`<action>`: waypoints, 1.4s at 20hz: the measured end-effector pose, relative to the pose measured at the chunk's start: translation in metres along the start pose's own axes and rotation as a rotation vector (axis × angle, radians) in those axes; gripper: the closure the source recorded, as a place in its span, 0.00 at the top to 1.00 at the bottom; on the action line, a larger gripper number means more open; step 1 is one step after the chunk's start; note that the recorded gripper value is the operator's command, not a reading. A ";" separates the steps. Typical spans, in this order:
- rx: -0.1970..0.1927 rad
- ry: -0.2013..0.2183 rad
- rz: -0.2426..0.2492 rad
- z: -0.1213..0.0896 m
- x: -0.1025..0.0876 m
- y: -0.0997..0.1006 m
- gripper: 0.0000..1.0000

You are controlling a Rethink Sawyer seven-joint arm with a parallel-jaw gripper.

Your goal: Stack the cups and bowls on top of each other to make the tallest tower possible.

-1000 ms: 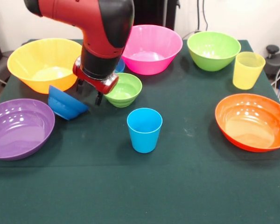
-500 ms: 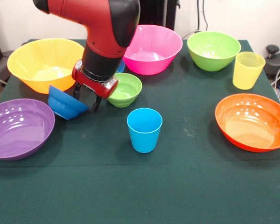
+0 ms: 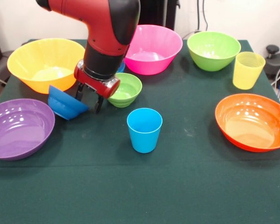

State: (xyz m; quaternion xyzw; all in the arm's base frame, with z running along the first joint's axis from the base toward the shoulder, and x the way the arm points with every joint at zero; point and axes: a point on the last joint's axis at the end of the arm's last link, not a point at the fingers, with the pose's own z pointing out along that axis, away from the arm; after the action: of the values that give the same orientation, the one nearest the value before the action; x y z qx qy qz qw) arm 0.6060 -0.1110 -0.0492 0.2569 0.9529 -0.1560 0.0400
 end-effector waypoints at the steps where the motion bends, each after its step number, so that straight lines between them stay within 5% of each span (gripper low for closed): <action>1: 0.001 0.001 0.003 0.000 0.000 0.000 1.00; 7: 0.010 -0.005 0.005 -0.002 0.006 -0.003 1.00; 18: 0.046 -0.152 -0.074 -0.018 0.007 0.008 1.00; 28: 0.043 -0.243 -0.062 -0.008 0.005 0.013 1.00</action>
State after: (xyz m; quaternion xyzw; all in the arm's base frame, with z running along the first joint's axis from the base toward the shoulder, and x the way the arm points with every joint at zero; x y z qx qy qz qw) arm 0.6081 -0.0950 -0.0462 0.2072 0.9450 -0.2074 0.1448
